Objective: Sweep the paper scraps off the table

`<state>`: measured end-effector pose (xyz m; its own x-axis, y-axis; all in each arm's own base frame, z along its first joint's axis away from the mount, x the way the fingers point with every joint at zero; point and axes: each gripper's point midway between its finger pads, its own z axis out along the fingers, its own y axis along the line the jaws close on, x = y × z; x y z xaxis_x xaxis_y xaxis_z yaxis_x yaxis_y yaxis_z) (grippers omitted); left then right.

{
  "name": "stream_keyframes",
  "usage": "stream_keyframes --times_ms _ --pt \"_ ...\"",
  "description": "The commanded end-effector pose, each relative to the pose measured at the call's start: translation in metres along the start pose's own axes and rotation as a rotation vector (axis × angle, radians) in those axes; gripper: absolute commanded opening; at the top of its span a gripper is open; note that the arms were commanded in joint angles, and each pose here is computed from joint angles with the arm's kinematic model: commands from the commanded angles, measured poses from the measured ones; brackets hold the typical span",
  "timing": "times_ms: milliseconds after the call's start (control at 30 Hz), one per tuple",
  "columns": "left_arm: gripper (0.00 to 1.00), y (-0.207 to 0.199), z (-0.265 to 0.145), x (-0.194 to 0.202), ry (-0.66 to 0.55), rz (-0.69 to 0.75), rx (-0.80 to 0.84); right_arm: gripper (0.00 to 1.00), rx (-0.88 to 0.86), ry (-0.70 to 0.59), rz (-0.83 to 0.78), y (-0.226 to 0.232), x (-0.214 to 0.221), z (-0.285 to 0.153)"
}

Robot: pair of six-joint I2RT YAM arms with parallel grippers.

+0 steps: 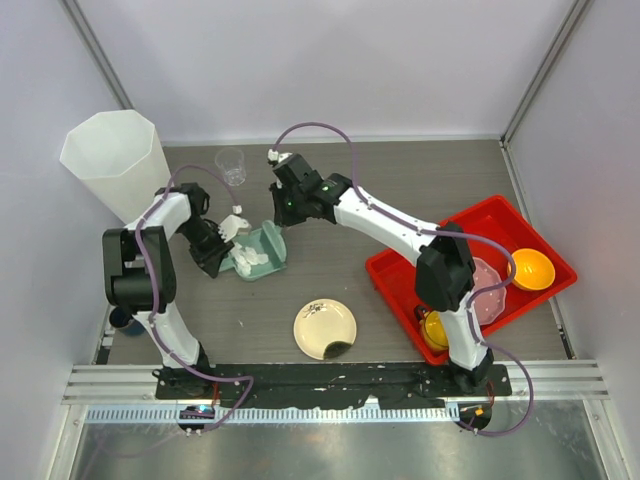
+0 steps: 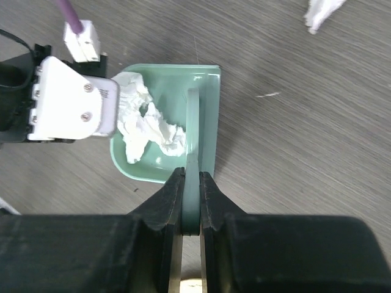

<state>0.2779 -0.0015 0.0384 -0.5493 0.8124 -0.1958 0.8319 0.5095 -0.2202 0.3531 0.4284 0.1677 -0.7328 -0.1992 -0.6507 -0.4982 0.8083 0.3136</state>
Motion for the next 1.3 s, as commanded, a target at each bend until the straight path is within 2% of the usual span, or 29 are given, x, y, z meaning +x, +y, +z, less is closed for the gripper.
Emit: stream_keyframes --times_ms 0,100,233,400,500,633,867,1000,1133,1267 --pt "0.0 -0.003 -0.007 -0.026 -0.155 -0.034 0.004 0.01 0.174 -0.189 -0.045 -0.019 -0.054 -0.068" --pt "0.0 0.0 -0.013 -0.034 -0.226 -0.085 -0.01 0.01 0.35 -0.262 -0.109 -0.045 -0.066 -0.102" --pt "0.0 -0.005 -0.021 -0.047 -0.309 -0.101 -0.021 0.01 0.341 -0.408 -0.154 -0.04 -0.093 -0.166" --pt "0.0 -0.002 -0.039 -0.057 -0.369 -0.161 -0.079 0.01 0.345 -0.547 -0.165 -0.042 -0.109 -0.22" --pt "0.0 -0.006 -0.064 -0.066 -0.418 -0.159 -0.132 0.01 0.371 -0.589 -0.148 -0.054 -0.108 -0.244" --pt "0.0 -0.002 -0.109 -0.075 -0.463 -0.172 -0.252 0.01 0.375 -0.59 -0.122 -0.066 -0.097 -0.248" --pt "0.0 0.017 -0.177 -0.067 -0.506 -0.391 -0.365 0.01 0.372 -0.541 -0.119 -0.076 -0.077 -0.237" --pt "0.0 0.029 -0.21 -0.056 -0.532 -0.466 -0.464 0.01 0.358 -0.521 -0.127 -0.075 -0.071 -0.231" --pt "0.0 0.035 -0.242 -0.046 -0.57 -0.484 -0.599 0.01 0.345 -0.495 -0.133 -0.076 -0.064 -0.22" --pt "0.0 0.031 -0.264 -0.042 -0.61 -0.502 -0.629 0.01 0.328 -0.463 -0.136 -0.075 -0.057 -0.208"
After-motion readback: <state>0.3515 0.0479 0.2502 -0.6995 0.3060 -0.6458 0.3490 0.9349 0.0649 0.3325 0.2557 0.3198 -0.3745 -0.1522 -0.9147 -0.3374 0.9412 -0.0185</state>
